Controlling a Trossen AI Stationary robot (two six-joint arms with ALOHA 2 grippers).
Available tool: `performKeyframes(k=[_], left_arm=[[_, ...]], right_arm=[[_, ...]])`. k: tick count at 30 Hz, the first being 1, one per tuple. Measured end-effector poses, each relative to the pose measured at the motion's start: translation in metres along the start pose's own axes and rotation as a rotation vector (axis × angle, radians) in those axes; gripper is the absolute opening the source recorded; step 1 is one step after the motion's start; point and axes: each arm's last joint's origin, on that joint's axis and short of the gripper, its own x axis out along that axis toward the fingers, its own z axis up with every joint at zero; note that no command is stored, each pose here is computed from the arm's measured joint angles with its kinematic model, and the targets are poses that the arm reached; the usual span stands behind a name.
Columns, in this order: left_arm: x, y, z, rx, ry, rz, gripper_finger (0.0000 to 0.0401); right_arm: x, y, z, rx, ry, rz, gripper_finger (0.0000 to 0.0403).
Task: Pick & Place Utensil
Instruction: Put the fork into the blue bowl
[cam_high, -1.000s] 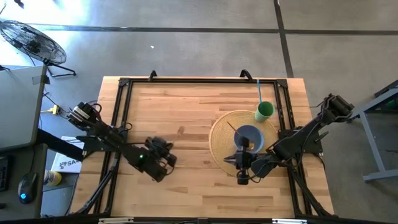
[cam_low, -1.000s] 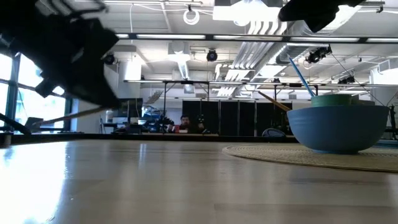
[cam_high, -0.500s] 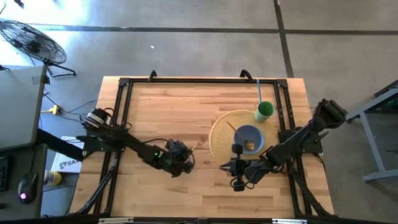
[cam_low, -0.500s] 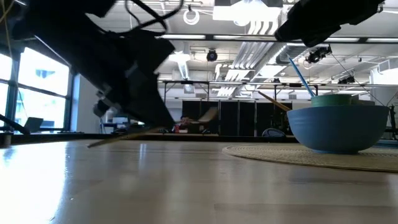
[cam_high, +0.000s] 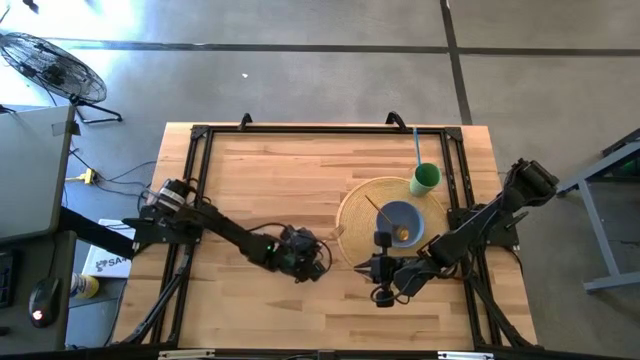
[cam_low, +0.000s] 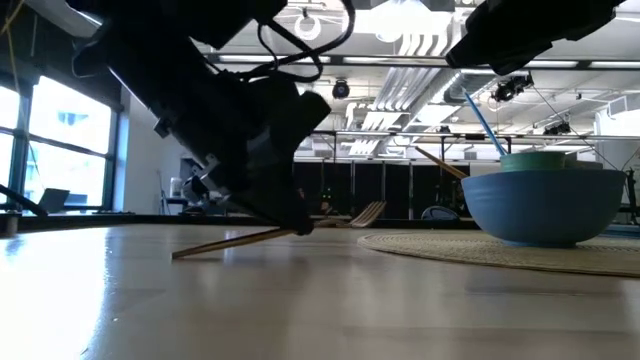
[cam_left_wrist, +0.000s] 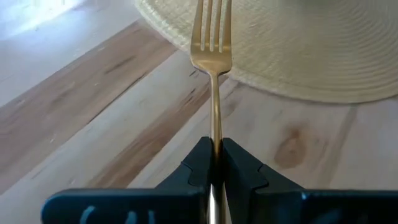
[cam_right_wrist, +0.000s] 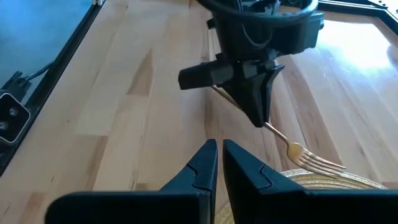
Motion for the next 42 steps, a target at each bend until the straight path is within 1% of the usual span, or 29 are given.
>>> performKeyframes(k=[9,19,22,24,29,35,39,42], left_arm=[[0.005,0.004,-0.004,0.004,0.006,0.037,0.0019],[0.005,0.005,-0.003,0.003,-0.004,0.048,0.0019],[0.007,0.008,-0.001,-0.004,-0.004,0.067,0.0019],[0.010,0.012,0.003,-0.038,-0.019,0.094,0.0019],[0.020,0.029,0.014,-0.167,-0.077,0.204,0.0019],[0.034,0.049,0.031,-0.319,-0.096,0.265,0.0019],[0.039,0.058,0.039,-0.369,-0.123,0.301,0.0019],[0.042,0.062,0.043,-0.376,-0.142,0.321,0.0019]], right_arm=[[0.000,0.000,0.000,0.001,0.005,0.013,0.0019],[0.001,0.000,-0.002,0.016,0.023,0.021,0.0019],[0.001,0.001,-0.002,0.017,0.031,0.045,0.0019],[0.001,0.000,-0.002,0.018,0.031,0.042,0.0019],[0.002,-0.001,-0.002,0.020,0.030,0.038,0.0019],[0.002,0.000,-0.001,0.026,0.021,0.039,0.0019],[0.002,0.000,-0.001,0.046,0.019,0.039,0.0019],[0.002,0.000,-0.001,0.044,0.027,0.038,0.0019]])
